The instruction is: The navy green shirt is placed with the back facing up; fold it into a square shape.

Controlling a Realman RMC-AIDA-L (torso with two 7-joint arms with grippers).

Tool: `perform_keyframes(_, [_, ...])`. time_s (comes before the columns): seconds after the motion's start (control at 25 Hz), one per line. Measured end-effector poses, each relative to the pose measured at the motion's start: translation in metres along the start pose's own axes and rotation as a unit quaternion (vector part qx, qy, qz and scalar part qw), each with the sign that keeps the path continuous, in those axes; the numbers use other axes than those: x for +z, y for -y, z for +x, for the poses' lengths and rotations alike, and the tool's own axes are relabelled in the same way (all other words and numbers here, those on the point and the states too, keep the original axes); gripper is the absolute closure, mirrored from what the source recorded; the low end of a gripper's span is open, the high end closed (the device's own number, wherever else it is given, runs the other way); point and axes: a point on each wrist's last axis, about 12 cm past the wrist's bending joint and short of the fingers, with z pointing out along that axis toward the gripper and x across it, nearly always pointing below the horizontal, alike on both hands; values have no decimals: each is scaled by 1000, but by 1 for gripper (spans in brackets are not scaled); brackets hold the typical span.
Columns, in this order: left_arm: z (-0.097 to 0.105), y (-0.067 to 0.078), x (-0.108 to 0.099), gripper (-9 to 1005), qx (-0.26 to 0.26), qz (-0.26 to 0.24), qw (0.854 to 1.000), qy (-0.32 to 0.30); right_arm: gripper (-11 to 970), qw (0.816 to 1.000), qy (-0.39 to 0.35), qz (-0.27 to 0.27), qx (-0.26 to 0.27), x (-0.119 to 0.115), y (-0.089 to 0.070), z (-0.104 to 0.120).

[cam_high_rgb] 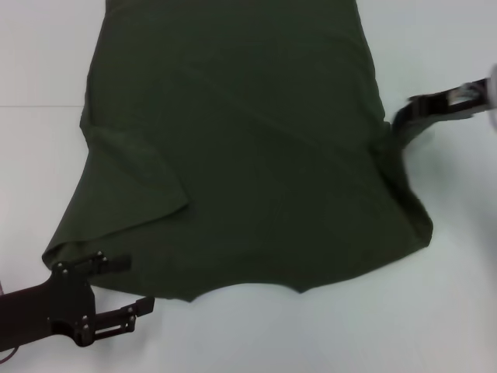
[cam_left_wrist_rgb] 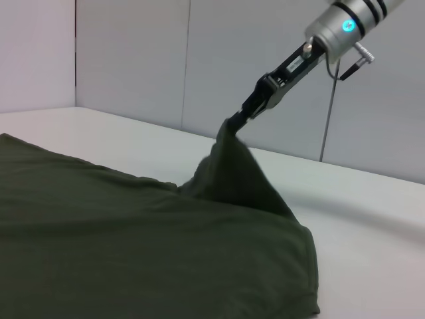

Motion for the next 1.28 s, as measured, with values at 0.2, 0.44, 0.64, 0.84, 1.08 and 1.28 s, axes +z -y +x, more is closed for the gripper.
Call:
perform_keyframes(0.2, [0, 1, 0, 218, -1, 0, 1000, 1, 834, 994, -61, -13, -87, 29, -47, 0])
perform_keyframes(0.44, [1, 1, 1, 219, -2, 1, 1000, 1, 817, 985, -95, -2, -144, 45, -75, 4])
perform_keyframes(0.64, [1, 1, 1, 219, -3, 2, 1000, 2, 803, 986, -91, 2, -138, 48, -74, 7])
perform_keyframes(0.84, [1, 1, 0, 218, -7, -2, 1000, 5, 789, 990, -84, -22, -110, 48, -71, 14])
perform_keyframes(1.08, [1, -3, -5, 215, -40, -31, 999, 21, 718, 994, -45, -89, -51, 40, -56, 24])
perform_keyframes(1.28, [0, -9, -14, 212, -104, -70, 991, 46, 612, 985, 27, -169, 24, 16, -18, 43])
